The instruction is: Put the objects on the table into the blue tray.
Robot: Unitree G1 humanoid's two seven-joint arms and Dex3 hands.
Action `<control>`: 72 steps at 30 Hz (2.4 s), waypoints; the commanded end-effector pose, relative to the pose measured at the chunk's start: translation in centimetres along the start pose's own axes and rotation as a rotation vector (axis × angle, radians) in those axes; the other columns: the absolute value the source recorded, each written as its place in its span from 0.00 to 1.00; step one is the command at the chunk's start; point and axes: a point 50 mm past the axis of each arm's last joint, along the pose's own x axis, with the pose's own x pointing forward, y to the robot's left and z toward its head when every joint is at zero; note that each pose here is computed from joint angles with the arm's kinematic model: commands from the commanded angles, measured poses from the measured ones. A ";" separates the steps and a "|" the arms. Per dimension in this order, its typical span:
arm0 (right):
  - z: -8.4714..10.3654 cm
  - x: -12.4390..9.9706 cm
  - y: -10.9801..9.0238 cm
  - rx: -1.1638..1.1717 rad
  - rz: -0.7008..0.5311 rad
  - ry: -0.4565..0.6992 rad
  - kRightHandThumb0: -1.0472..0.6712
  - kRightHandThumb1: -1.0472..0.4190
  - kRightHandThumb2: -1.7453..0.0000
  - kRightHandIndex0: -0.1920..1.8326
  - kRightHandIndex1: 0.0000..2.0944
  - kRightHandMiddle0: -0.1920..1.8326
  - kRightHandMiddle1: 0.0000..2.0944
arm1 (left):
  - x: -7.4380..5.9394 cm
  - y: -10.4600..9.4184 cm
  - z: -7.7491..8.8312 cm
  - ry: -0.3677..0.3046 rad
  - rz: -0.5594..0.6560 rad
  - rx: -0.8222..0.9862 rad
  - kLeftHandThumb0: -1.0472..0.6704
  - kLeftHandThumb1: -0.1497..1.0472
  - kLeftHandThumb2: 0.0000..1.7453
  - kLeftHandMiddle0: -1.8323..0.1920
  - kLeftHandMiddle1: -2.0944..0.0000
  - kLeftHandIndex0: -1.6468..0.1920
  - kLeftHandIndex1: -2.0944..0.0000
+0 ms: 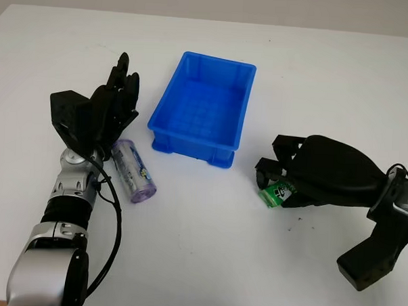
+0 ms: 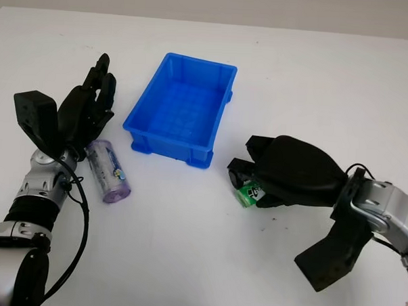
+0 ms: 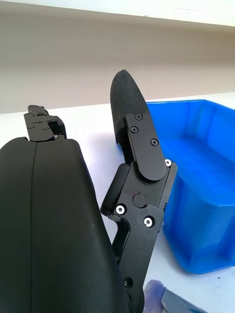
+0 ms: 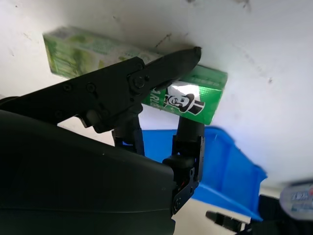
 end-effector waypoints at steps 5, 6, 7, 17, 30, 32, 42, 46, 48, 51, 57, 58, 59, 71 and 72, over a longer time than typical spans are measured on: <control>-2.7 0.8 -0.7 -0.034 -0.110 0.094 0.35 0.03 0.97 0.42 1.00 0.36 0.91 | 0.2 0.4 0.7 -0.016 0.006 0.026 0.18 1.00 0.36 0.99 0.97 0.99 0.97; -3.3 0.8 -0.9 -0.026 -0.132 0.116 0.35 0.04 0.97 0.44 1.00 0.36 0.94 | 0.2 0.4 0.7 -0.018 0.005 0.027 0.18 1.00 0.36 0.99 0.97 0.99 0.97; -3.9 0.9 -1.1 -0.016 -0.153 0.138 0.35 0.04 0.97 0.45 1.00 0.36 0.97 | 0.2 0.4 0.7 -0.019 0.005 0.028 0.18 1.00 0.37 0.99 0.97 0.99 0.98; -7.4 1.9 -5.5 0.050 -0.374 0.273 0.36 0.10 0.98 0.53 1.00 0.47 1.00 | 0.3 0.3 0.6 -0.019 0.000 0.025 0.18 1.00 0.37 0.99 0.97 1.00 0.98; -6.3 6.1 -8.8 0.123 -0.751 0.228 0.39 0.04 0.96 0.64 1.00 0.54 1.00 | 0.4 -0.2 0.3 -0.013 -0.002 0.006 0.18 1.00 0.37 1.00 0.98 1.00 0.98; -6.1 7.4 -9.5 0.120 -0.801 0.209 0.39 0.03 0.96 0.66 1.00 0.55 1.00 | 0.4 -0.3 0.3 -0.013 -0.003 0.006 0.18 1.00 0.37 1.00 0.98 1.00 0.98; -5.2 12.9 -11.5 0.203 -0.893 0.136 0.36 0.00 0.92 0.68 1.00 0.53 1.00 | 0.1 -0.3 0.1 -0.019 0.010 0.005 0.19 1.00 0.38 1.00 0.98 1.00 0.98; -4.8 14.3 -11.3 0.216 -0.825 0.138 0.35 0.00 0.93 0.66 1.00 0.51 1.00 | -0.1 -0.2 0.0 -0.025 0.020 0.009 0.19 1.00 0.37 1.00 0.98 0.99 0.98; -5.0 14.8 -10.9 0.212 -0.732 0.154 0.34 0.00 0.94 0.61 1.00 0.47 1.00 | -0.2 -0.1 0.0 -0.025 0.022 0.014 0.19 1.00 0.37 1.00 0.98 0.99 0.98; -5.6 15.2 -9.9 0.232 -0.499 0.191 0.33 0.00 0.96 0.41 1.00 0.34 1.00 | -0.3 0.0 -0.1 -0.024 0.025 0.017 0.18 1.00 0.37 1.00 0.98 1.00 0.98; -6.5 14.8 -8.9 0.207 -0.085 0.238 0.30 0.00 0.93 0.19 0.30 0.18 0.35 | -0.2 0.0 -0.2 -0.017 0.027 0.009 0.18 1.00 0.37 1.00 0.97 1.00 0.98; -6.6 14.6 -8.8 0.212 -0.052 0.239 0.30 0.00 0.94 0.19 0.20 0.18 0.26 | -0.2 0.0 -0.2 -0.016 0.026 0.007 0.18 1.00 0.37 1.00 0.97 1.00 0.98; -6.6 14.5 -8.7 0.222 -0.031 0.235 0.30 0.01 0.95 0.16 0.12 0.16 0.18 | -0.1 -0.1 -0.2 -0.012 0.027 0.004 0.18 1.00 0.37 1.00 0.97 0.99 0.98; -6.5 12.2 -10.1 0.555 -0.347 0.146 0.15 0.00 0.76 0.02 0.01 0.03 0.03 | 0.2 -0.5 -0.2 -0.011 0.029 0.005 0.19 1.00 0.38 0.99 0.97 1.00 0.98; -6.5 11.9 -10.2 0.582 -0.390 0.144 0.13 0.00 0.69 0.01 0.01 0.02 0.02 | 0.2 -0.5 -0.2 -0.011 0.030 0.001 0.19 1.00 0.37 0.99 0.97 1.00 0.98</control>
